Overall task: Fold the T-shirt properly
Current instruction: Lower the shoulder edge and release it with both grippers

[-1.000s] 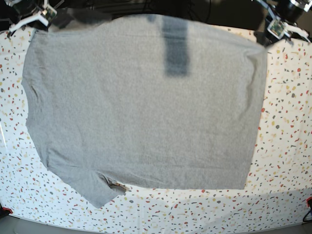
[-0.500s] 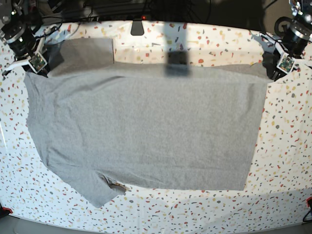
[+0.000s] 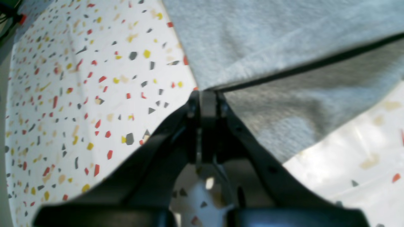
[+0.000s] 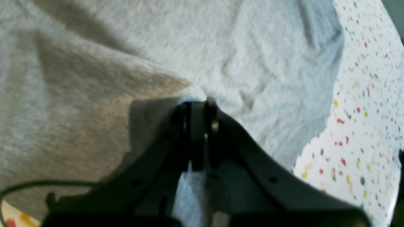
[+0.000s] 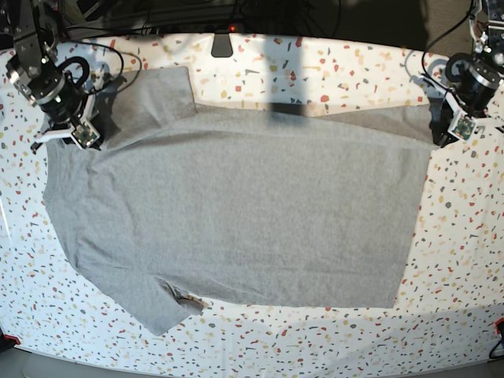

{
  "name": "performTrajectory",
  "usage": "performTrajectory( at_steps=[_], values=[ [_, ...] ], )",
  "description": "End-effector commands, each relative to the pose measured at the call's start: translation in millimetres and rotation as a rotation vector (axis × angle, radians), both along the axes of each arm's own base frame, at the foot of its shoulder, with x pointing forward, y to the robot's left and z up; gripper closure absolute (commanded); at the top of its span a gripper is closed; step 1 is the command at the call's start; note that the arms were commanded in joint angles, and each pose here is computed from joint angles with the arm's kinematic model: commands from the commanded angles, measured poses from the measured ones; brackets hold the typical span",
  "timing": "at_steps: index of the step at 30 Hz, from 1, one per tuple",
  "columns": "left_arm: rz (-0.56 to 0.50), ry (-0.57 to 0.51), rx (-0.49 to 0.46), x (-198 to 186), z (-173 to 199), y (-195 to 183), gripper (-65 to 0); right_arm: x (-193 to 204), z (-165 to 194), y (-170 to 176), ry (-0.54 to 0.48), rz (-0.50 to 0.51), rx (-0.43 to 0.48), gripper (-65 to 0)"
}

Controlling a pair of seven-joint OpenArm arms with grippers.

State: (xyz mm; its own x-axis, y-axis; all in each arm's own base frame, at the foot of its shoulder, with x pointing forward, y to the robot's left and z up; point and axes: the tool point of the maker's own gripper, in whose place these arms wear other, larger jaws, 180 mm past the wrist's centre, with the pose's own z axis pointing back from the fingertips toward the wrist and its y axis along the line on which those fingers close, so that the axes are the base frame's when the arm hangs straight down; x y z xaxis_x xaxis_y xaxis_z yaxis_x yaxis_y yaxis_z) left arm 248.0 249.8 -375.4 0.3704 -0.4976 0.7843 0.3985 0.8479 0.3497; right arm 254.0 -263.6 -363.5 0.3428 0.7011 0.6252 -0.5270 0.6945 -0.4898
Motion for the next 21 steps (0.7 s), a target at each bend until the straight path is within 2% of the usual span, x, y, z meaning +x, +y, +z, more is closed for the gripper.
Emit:
performTrajectory(
  at_steps=[1,8,12,17,21],
  values=[
    [-0.001,-0.052,0.007,10,14,5,0.0,12,12,-5,-0.045,0.003,-0.012,0.0],
    [0.0,-0.09,0.007,26,24,5,0.0,28,9,-27,-0.051,-0.054,-0.024,0.0],
    [-0.033,-0.068,-0.001,29,20,-7,0.0,33,4,-38,-0.043,-0.083,-0.032,0.0],
    [-0.138,-0.031,0.087,30,5,-31,0.0,33,-8,-51,-0.005,-0.105,-0.032,0.0],
    [-0.147,-0.032,0.099,35,4,-33,0.0,31,-13,-53,0.018,-0.101,-0.033,0.0]
  ],
)
